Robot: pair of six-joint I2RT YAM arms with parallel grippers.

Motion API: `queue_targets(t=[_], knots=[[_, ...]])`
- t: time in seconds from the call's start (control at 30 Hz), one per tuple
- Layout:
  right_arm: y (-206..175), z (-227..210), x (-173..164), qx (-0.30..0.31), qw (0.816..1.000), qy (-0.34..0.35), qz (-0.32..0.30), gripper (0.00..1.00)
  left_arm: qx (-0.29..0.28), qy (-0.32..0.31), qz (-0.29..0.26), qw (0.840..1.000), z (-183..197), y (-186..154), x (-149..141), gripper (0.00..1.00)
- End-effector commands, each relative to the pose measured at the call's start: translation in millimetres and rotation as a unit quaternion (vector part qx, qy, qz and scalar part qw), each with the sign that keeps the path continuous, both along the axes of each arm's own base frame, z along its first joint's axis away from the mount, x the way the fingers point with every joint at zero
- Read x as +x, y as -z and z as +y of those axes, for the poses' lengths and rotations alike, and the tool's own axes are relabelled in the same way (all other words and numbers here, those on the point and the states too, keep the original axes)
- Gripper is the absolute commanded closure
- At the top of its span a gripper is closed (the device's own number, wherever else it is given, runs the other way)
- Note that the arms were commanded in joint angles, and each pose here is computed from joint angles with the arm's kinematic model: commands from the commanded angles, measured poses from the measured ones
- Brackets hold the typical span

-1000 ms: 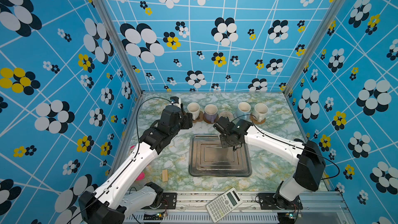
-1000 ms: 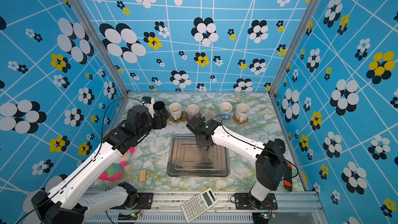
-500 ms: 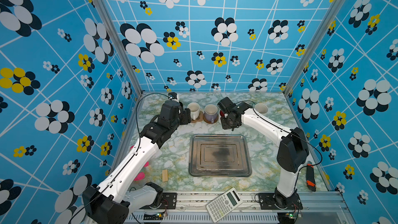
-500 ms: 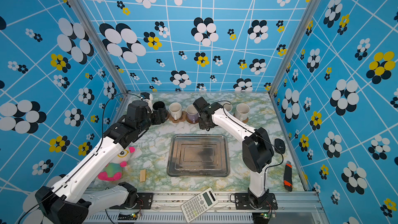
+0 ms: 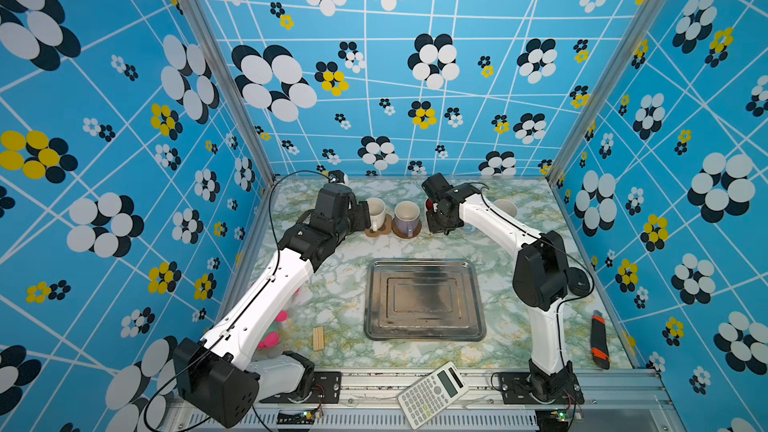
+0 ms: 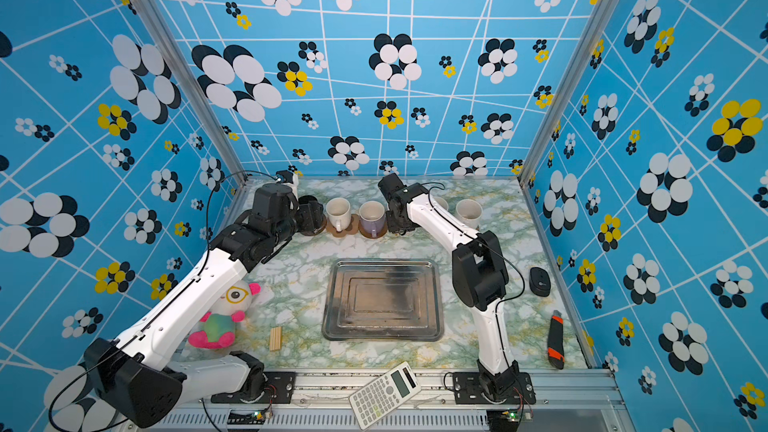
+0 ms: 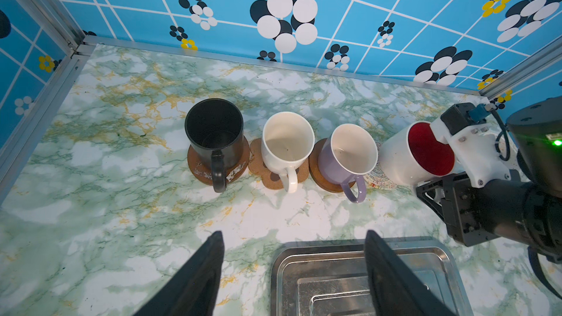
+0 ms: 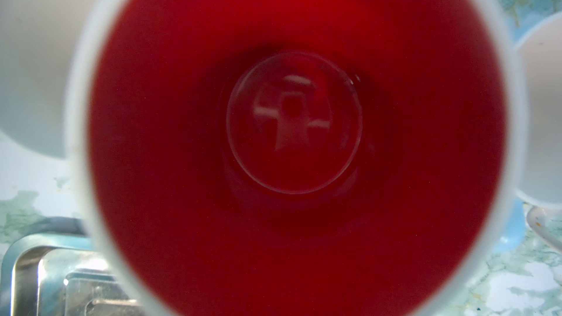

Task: Place cups on coasters
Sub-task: Place the cup on the coaster.

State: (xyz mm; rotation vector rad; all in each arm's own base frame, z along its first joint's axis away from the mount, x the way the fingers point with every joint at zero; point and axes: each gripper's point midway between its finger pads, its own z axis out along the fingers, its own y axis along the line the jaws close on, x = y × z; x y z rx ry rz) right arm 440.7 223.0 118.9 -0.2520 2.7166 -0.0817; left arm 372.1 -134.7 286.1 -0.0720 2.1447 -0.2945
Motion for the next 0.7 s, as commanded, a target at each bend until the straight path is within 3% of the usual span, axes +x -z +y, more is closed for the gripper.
queue_targets(t=[0.0, 0.67], knots=[[-10.4, -4.4, 21.2, 0.004, 1.000, 0.007, -0.023, 1.00, 0.012, -0.008, -0.003, 1.000, 6.7, -6.2, 4.8, 0.26], [26.7, -1.7, 37.2, 0.013, 1.000, 0.021, 0.006, 1.00, 0.015, -0.013, 0.005, 1.000, 8.4, -0.8, 9.1, 0.26]])
